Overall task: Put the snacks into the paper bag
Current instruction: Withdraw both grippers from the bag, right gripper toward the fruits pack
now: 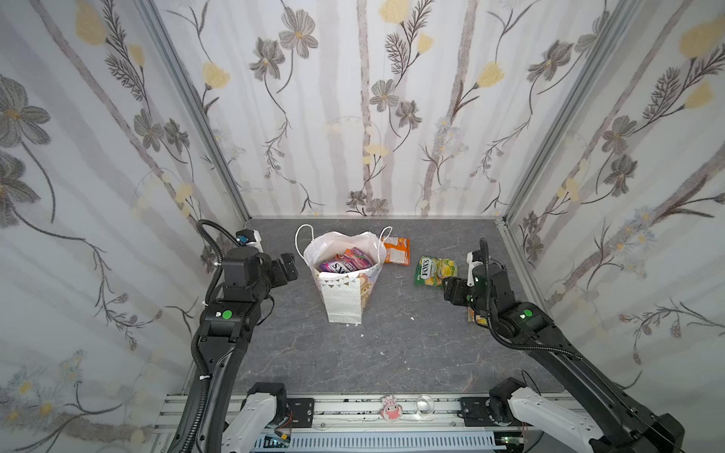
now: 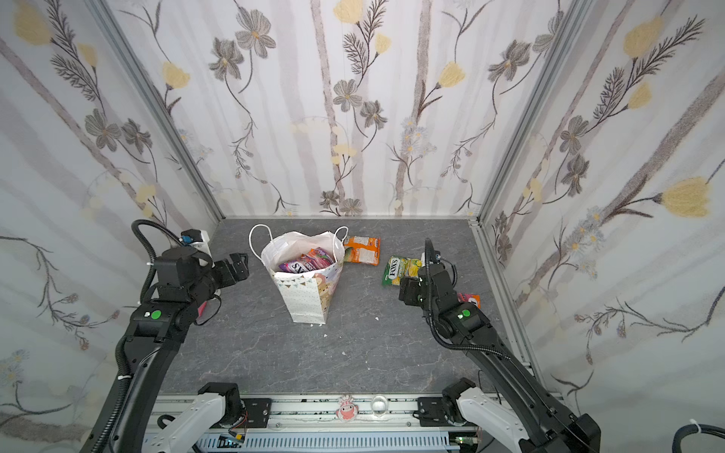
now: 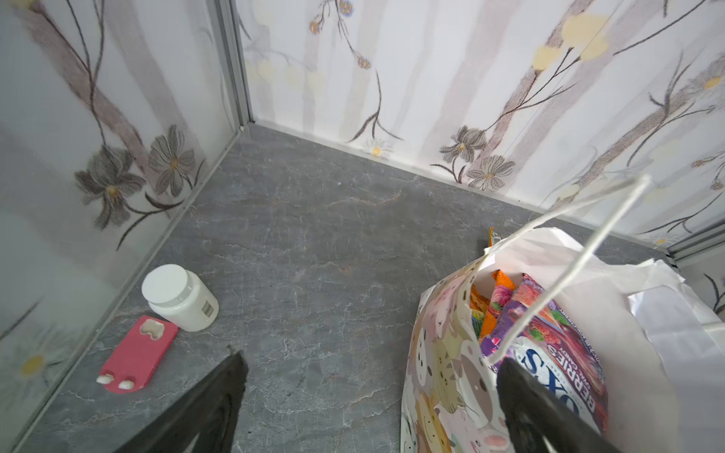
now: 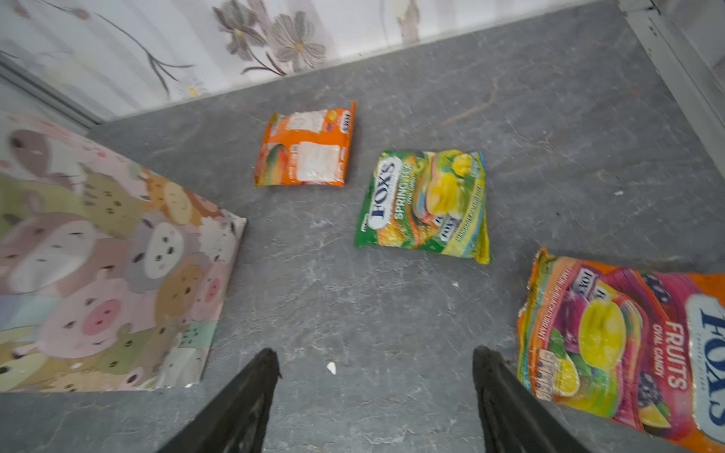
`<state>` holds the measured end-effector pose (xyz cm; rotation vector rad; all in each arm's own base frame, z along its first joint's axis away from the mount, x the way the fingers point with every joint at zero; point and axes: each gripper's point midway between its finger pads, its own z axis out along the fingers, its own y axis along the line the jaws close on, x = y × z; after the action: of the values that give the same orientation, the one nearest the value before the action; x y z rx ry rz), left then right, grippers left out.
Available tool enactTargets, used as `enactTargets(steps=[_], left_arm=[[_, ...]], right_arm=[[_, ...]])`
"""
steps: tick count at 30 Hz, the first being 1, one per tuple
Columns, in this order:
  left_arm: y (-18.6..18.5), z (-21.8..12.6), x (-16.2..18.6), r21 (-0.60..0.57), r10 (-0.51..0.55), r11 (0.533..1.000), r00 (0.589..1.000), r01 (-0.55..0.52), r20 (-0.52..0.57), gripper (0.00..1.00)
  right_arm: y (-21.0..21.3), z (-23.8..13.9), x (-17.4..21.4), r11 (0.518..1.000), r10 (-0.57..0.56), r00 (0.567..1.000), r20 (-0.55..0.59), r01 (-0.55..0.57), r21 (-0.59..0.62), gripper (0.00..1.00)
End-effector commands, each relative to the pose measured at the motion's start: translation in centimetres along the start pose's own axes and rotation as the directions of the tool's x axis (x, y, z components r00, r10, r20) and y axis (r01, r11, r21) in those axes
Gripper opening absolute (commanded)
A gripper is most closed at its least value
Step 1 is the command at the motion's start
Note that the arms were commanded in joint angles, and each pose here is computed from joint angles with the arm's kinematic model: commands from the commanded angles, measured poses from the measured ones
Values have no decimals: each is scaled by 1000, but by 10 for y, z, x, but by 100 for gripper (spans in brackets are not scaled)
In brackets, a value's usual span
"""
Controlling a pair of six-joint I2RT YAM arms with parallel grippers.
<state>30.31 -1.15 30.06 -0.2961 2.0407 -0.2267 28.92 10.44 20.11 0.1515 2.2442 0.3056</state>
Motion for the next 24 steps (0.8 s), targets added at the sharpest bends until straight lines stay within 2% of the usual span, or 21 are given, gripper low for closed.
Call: enactTargets(steps=[1, 5, 10, 14, 19, 24], left_arm=[[-20, 4, -27, 152, -50, 988, 993, 32, 111, 100], [-19, 30, -7, 214, -68, 975, 996, 54, 58, 100], [-16, 40, 3, 223, -51, 974, 997, 35, 65, 100], [-12, 47, 9, 202, -31, 979, 999, 25, 23, 100], [-16, 47, 13, 225, -33, 974, 999, 32, 5, 100], [-29, 41, 10, 298, -27, 954, 1000, 26, 1, 100]], right_arm=[[-28, 12, 7, 996, 48, 999, -13, -47, 76, 80], [-74, 28, 30, 975, 127, 991, -36, -118, 190, 82], [-94, 33, 36, 958, 237, 971, 24, -238, 158, 85], [-114, 33, 44, 935, 299, 952, 60, -305, 179, 88], [-120, 49, 55, 927, 336, 941, 25, -336, 165, 89], [-122, 60, 48, 931, 319, 948, 12, -316, 185, 89]])
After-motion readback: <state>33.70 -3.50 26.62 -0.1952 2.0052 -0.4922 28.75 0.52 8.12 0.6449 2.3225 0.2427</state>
